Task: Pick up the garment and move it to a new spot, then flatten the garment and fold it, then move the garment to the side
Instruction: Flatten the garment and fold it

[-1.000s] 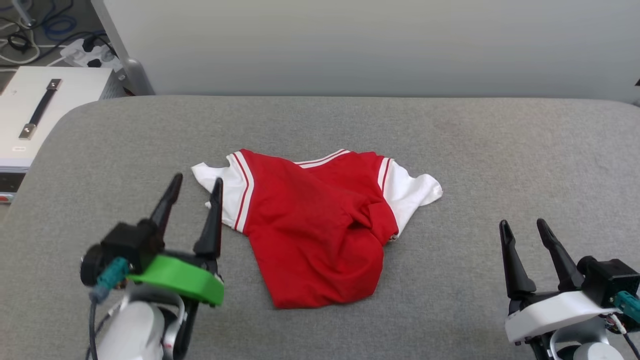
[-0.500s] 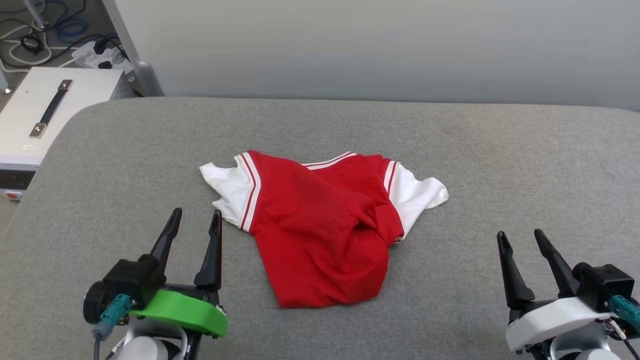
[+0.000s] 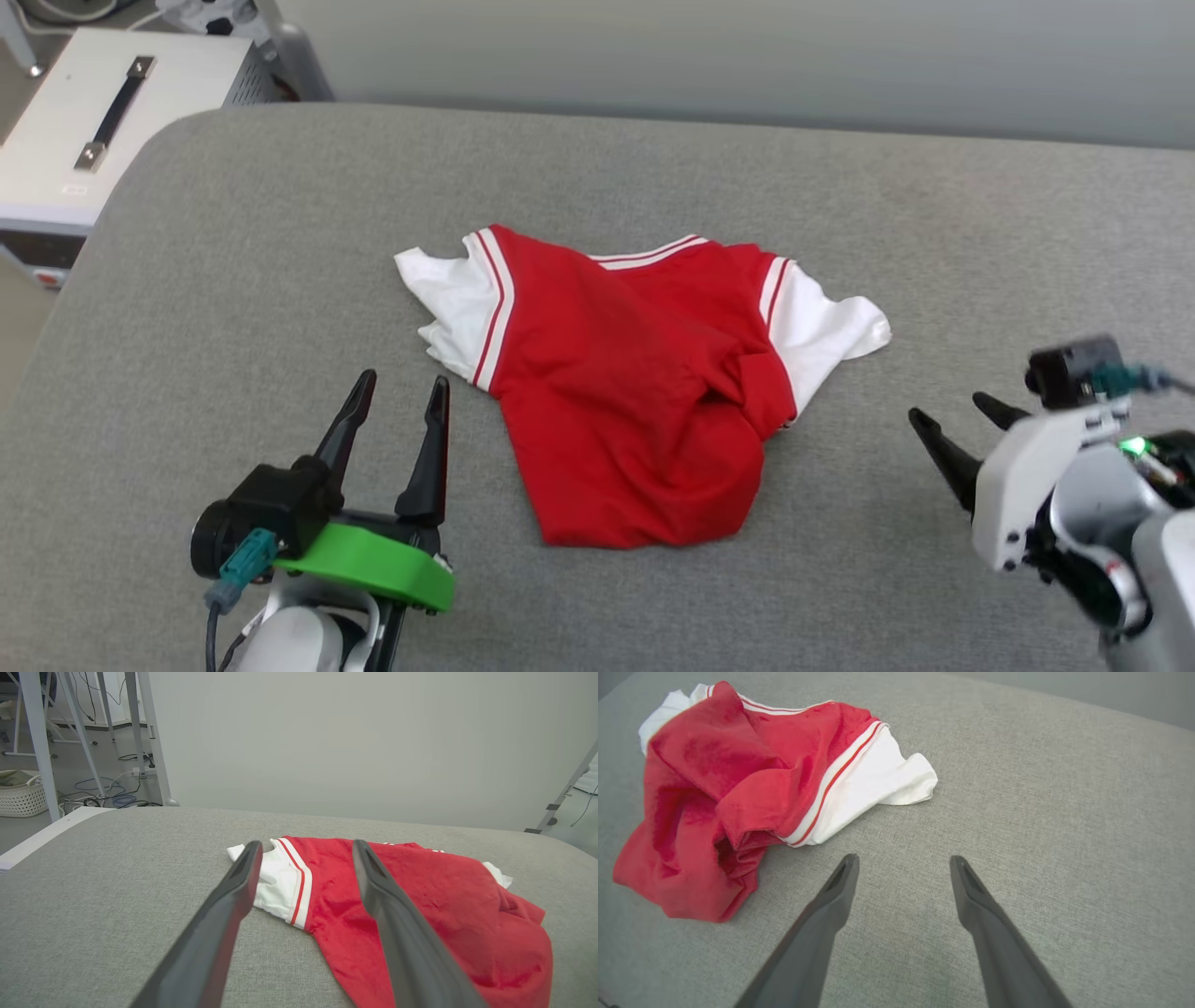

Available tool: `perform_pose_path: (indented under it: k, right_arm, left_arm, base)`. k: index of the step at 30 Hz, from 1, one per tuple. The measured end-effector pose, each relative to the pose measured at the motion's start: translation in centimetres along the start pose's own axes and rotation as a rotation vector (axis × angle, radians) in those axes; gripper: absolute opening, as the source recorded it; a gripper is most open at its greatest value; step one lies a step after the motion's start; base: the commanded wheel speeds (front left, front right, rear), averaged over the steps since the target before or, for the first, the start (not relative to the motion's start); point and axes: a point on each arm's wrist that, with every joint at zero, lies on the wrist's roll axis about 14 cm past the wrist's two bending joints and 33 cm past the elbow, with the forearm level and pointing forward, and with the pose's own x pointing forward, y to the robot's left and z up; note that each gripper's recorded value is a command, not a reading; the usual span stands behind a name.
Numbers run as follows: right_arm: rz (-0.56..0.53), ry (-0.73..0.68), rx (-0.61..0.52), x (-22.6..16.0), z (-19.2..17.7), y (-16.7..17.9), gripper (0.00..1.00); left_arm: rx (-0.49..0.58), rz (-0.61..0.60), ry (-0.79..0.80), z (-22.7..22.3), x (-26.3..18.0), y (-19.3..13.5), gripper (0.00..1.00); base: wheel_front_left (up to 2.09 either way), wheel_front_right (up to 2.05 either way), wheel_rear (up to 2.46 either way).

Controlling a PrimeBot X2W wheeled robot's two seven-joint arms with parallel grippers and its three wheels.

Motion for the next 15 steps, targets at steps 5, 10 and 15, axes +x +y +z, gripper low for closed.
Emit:
perform_pose_path:
  k: [5, 10, 15]
  right_arm:
    - [0.051, 0.252, 0.012, 2.7, -0.3, -0.4, 1.0]
    - [0.022, 0.325, 0.022, 5.6, 1.1, -2.1, 1.0]
    - [0.013, 0.372, 0.015, 8.8, 0.7, -2.4, 1.0]
  left_arm:
    - [0.002, 0.025, 0.012, -0.5, 0.7, 0.8, 1.0]
    - [0.002, 0.057, 0.024, -1.1, 1.2, 1.7, 1.0]
    - [0.013, 0.097, 0.042, -1.6, 1.0, 2.9, 1.0]
  base:
    - [0.0, 0.0, 0.0]
    - [0.0, 0.0, 0.0]
    - [0.0, 0.0, 0.0]
